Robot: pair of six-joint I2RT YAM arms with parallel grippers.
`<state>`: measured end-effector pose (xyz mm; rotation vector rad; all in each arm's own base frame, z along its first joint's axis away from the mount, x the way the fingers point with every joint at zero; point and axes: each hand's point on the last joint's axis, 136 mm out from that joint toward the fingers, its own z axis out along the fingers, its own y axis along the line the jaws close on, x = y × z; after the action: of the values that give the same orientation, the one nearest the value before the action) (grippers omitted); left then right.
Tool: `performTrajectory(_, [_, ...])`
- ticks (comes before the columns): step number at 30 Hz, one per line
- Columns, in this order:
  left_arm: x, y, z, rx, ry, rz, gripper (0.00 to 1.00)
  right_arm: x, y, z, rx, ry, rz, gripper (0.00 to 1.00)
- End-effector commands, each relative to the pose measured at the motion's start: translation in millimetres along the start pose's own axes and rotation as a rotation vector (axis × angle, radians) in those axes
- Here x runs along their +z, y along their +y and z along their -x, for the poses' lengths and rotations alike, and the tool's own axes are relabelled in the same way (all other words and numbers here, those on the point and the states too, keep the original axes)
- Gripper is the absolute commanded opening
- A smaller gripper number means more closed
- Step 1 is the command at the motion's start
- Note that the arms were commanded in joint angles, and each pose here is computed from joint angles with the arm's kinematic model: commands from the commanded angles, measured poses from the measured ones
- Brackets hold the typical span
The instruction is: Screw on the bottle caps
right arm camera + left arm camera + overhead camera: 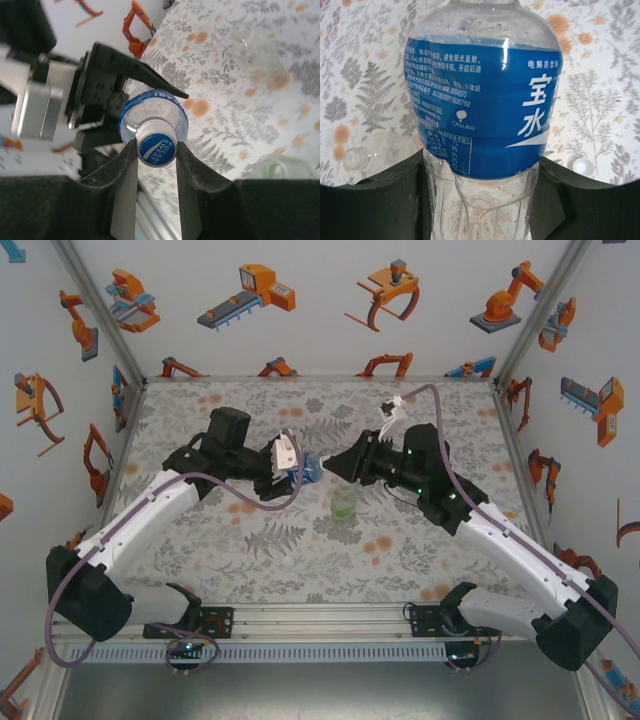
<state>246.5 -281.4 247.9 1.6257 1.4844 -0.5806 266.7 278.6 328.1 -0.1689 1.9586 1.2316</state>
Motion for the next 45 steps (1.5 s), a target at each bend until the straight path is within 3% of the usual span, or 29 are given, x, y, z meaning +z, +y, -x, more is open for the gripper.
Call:
performTrajectory(1, [-9.2,20.8,0.7,0.007,0.030,0.138,0.00,2.5,-21.7,9.9,0.391,-0.079,-0.099,0.00])
performTrajectory(6, [-8.6,24.1,-3.1,0.006,0.049,0.162,0.00,12.7,-22.8,-1.4,0.458,0.008,-0.126,0.00])
performTrajectory(12, [-7.5,20.6,1.4,0.006,0.026,0.138,0.00,7.1,-16.4,7.3,0.334,-0.018,-0.108,0.00])
performTrajectory(14, [-7.4,19.8,2.2,0.007,0.022,0.134,0.00,1.7,-8.9,14.0,0.243,-0.033,-0.091,0.19])
performTrajectory(16, [-8.1,18.2,4.5,0.007,0.011,0.127,0.00,-5.1,0.5,21.6,0.129,-0.051,-0.071,0.32])
performTrajectory(22, [-8.5,-1.5,17.5,0.022,-0.058,0.010,0.00,-30.1,26.6,37.5,-0.239,-0.109,-0.017,0.44])
performTrajectory(27, [-12.4,-25.7,31.3,0.042,-0.130,-0.130,0.00,-47.1,56.9,30.9,-0.611,-0.097,0.103,0.46])
performTrajectory(33, [-19.6,-48.2,44.3,0.070,-0.214,-0.249,0.00,-69.9,96.5,-1.3,-0.972,-0.054,0.371,0.49])
performTrajectory(38, [-19.3,-61.2,47.0,0.077,-0.235,-0.314,0.01,-84.1,110.9,-30.7,-1.142,-0.018,0.565,0.49])
performTrajectory(45, [-17.6,-66.5,46.7,0.071,-0.226,-0.351,0.01,-81.6,111.5,-40.8,-1.148,-0.003,0.631,0.49])
